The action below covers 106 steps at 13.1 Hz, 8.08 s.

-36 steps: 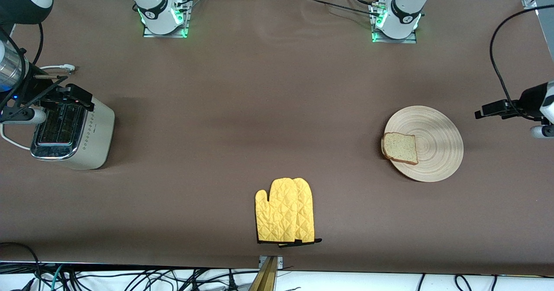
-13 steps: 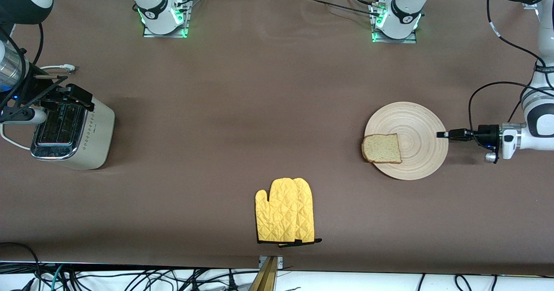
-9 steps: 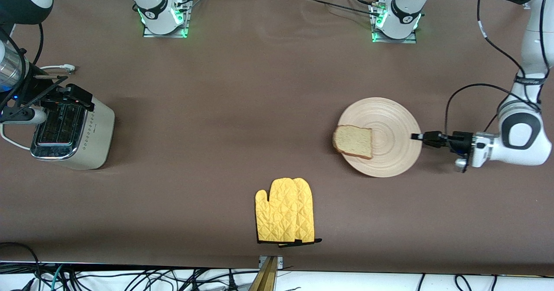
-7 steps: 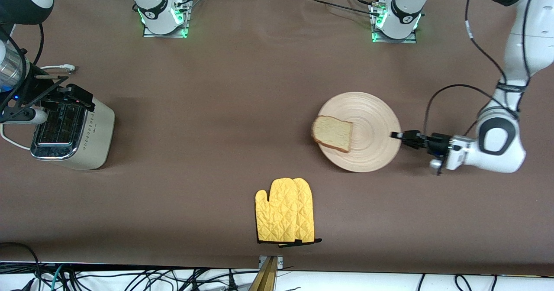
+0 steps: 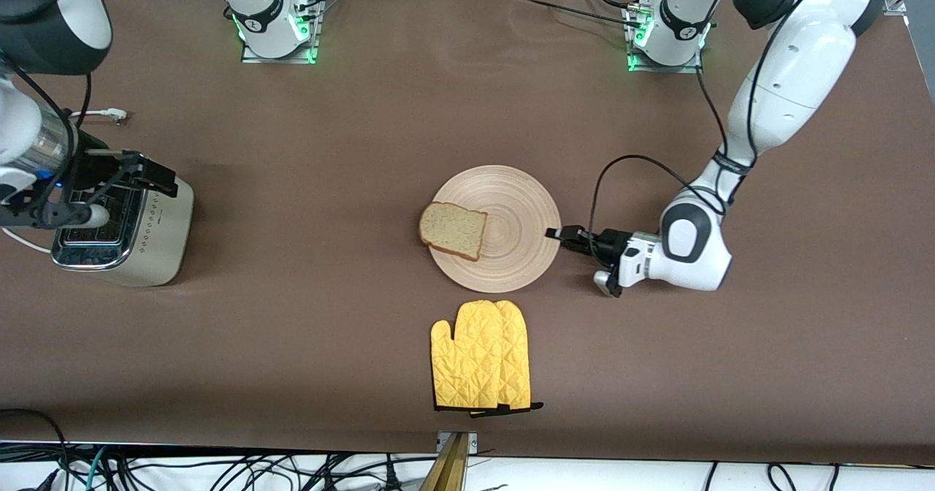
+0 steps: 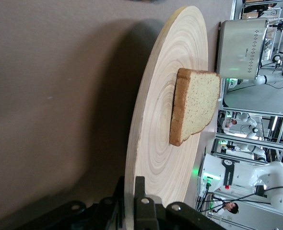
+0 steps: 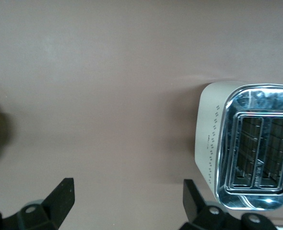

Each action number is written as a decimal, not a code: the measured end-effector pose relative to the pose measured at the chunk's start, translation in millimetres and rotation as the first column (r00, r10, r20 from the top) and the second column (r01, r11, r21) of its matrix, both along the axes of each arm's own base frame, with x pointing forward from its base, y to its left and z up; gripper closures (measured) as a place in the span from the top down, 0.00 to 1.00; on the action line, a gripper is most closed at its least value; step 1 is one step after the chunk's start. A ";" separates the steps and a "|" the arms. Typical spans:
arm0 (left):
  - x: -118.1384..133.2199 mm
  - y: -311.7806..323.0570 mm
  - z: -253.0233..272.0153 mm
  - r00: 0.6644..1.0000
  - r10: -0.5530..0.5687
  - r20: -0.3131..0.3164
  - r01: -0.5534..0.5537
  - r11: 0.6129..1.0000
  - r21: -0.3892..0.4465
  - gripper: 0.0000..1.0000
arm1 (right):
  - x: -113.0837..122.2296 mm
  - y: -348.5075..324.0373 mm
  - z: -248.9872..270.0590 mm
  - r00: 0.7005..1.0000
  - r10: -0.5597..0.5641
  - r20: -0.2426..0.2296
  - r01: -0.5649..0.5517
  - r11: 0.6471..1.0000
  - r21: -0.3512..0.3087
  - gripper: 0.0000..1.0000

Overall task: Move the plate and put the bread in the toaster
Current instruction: 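Draw back the left gripper while the right gripper reaches the bread, then pinch the bread slice's crust with the right gripper and lift it, then carry the bread with the right gripper above the toaster slot, then lower the bread into the toaster slot and open the right gripper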

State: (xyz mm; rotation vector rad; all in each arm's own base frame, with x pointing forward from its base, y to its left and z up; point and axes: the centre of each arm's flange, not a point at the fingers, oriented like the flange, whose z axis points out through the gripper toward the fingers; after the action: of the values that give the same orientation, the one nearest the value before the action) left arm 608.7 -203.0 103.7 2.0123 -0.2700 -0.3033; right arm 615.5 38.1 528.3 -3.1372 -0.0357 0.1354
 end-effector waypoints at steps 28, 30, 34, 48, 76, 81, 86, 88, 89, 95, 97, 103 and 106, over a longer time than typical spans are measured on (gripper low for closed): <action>-13.5 185.0 483.4 0.935 -0.126 0.330 -0.242 0.454 0.858 1.00 | -11.8 287.7 -342.8 0.968 -0.037 -0.247 0.155 0.864 0.478 0.83; -19.9 186.9 479.2 0.944 -0.095 0.318 -0.238 0.474 0.848 1.00 | -12.1 289.2 -342.4 0.968 -0.037 -0.247 0.155 0.863 0.480 0.60; -33.6 185.3 474.2 0.954 -0.014 0.299 -0.251 0.509 0.823 1.00 | -12.7 294.0 -339.9 0.969 -0.032 -0.245 0.151 0.861 0.486 0.22; -54.5 189.5 475.4 0.958 -0.007 0.287 -0.247 0.489 0.837 1.00 | 13.1 286.5 -286.9 0.966 -0.008 -0.257 0.145 0.841 0.521 0.15; -54.9 193.8 474.9 0.959 -0.027 0.283 -0.241 0.449 0.860 1.00 | 23.1 272.0 -286.6 0.977 0.140 -0.160 -0.086 0.949 0.304 0.15; -55.0 193.9 474.8 0.959 -0.027 0.282 -0.240 0.449 0.860 1.00 | 35.2 262.8 -238.5 0.970 0.103 -0.222 -0.039 0.961 0.273 0.15; -56.5 193.9 473.9 0.963 -0.027 0.269 -0.229 0.449 0.864 1.00 | 64.7 147.3 -158.6 0.966 -0.005 -0.259 0.047 0.987 0.154 0.15; -56.6 193.9 473.8 0.963 -0.027 0.268 -0.228 0.449 0.864 1.00 | 62.9 80.6 -115.8 0.963 -0.002 -0.269 0.038 0.991 0.127 0.15; -56.7 193.9 473.8 0.963 -0.027 0.267 -0.227 0.449 0.864 1.00 | 58.8 46.8 -97.6 0.960 -0.015 -0.279 0.048 0.992 0.113 0.15; -56.3 195.2 478.6 0.961 -0.024 0.276 -0.236 0.449 0.862 1.00 | 29.9 -111.6 -39.1 0.947 -0.100 -0.304 0.069 0.991 -0.112 0.15; -56.3 198.1 478.8 0.961 -0.020 0.276 -0.239 0.447 0.862 1.00 | 21.9 -147.3 -27.6 0.947 -0.109 -0.303 0.061 0.984 -0.165 0.15; -56.4 216.1 478.1 0.962 0.002 0.273 -0.246 0.441 0.863 1.00 | 31.8 -192.9 -68.8 0.951 -0.096 -0.295 0.035 0.978 -0.203 0.15; -56.4 215.4 478.2 0.962 -0.005 0.273 -0.243 0.443 0.863 1.00 | 39.1 -195.5 -98.7 0.949 -0.093 -0.301 0.024 0.974 -0.224 0.15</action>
State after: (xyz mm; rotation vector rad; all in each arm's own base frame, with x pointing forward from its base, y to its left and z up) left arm 552.4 12.4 581.8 3.1531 -0.0969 -0.0924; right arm 654.6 -157.4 429.7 -3.2834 0.0787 0.6755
